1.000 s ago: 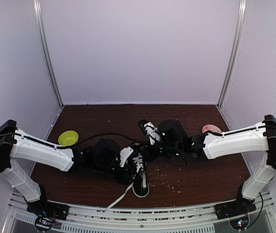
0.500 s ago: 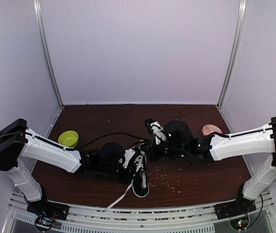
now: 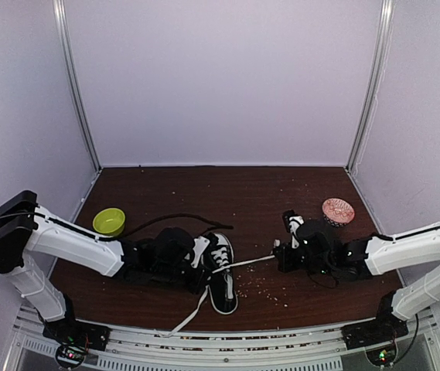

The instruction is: Tie the shoes

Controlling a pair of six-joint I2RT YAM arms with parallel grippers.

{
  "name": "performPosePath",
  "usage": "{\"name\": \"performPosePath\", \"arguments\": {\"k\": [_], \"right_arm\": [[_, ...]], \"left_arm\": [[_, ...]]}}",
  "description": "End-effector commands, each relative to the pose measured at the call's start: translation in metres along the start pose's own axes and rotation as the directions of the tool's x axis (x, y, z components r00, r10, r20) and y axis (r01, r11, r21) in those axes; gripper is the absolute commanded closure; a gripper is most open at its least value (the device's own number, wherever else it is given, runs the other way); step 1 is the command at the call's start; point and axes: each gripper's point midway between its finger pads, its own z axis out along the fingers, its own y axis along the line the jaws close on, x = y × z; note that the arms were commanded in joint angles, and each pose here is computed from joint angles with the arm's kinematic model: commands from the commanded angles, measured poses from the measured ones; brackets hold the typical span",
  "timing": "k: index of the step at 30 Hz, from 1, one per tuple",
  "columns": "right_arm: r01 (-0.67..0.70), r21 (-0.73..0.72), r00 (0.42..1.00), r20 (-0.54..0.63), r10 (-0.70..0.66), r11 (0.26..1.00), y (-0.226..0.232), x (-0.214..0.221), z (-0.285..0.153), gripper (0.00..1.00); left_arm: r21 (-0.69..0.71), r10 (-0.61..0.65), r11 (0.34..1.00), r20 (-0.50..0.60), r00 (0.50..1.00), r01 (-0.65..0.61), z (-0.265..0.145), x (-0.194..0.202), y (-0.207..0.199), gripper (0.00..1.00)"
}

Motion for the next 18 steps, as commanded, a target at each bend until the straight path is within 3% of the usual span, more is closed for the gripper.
{"name": "performPosePath", "arguments": {"k": [1,11,18], "right_arm": [[-0.111,0.101,0.994,0.015,0.11,0.989,-0.04,0.023,-0.003,1.0],[-0.124,0.063,0.992,0.021,0.122,0.99,-0.038,0.023,-0.01,1.0],[-0.068,-0.04,0.994,0.078,0.071,0.997,0.005,-0.026,-0.008,1.0]], "left_arm": [[0.007,-0.025,1.0,0.008,1.0,0.025,0.002,0.007,0.002,1.0],[-0.002,-0.007,1.0,0.01,1.0,0.007,0.001,0.006,0.003,1.0],[0.029,0.025,0.999,0.08,0.997,-0.028,-0.014,-0.017,-0.009,1.0]]}}
